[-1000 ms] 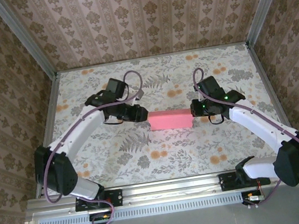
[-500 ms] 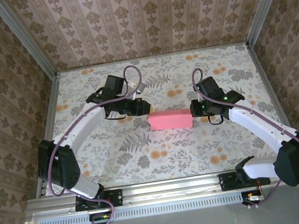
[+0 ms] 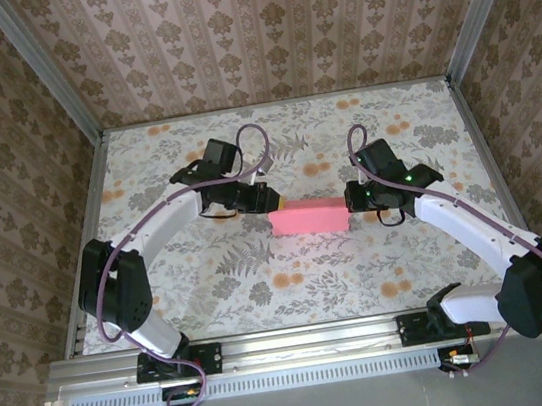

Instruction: Fold the paper box

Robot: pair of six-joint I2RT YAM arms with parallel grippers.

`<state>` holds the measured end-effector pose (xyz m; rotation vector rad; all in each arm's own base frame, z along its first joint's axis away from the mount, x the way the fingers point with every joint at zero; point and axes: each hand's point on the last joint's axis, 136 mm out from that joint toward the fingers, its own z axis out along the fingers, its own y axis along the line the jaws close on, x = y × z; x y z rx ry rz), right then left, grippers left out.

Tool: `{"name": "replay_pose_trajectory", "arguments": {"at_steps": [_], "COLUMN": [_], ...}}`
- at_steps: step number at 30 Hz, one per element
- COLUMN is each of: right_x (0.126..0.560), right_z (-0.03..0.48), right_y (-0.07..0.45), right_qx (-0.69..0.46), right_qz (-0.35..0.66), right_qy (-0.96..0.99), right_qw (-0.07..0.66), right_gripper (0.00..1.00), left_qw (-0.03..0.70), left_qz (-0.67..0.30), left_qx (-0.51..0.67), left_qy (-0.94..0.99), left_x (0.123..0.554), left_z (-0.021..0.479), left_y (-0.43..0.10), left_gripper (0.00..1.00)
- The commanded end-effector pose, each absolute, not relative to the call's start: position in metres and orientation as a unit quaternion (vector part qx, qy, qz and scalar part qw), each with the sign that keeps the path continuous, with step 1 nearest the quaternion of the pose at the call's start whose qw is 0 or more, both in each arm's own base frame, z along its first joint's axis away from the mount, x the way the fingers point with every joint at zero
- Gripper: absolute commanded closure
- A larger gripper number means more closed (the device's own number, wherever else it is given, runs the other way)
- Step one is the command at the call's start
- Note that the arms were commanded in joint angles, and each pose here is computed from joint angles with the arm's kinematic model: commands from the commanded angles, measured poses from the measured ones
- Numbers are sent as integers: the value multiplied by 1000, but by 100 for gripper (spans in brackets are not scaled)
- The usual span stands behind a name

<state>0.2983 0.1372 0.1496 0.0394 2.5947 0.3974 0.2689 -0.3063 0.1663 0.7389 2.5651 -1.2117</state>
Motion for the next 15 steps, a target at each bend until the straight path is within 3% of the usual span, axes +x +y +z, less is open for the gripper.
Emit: {"name": "replay_pose_trajectory", "arguments": {"at_steps": [1, 15], "right_x": [289, 295], "right_z": [153, 189], "right_y": [136, 166], "right_qx": [5, -32], "right_qz": [142, 252], "right_qy": [959, 930], "right_qw": [244, 264], "right_gripper": [88, 88], "left_qw": [86, 73], "left_qz": [-386, -372], "left_qx": [253, 253], "left_qy": [883, 890], "left_x": [264, 260], "left_z": [142, 131], "left_y": [-299, -298], "left_gripper": [86, 85]}}
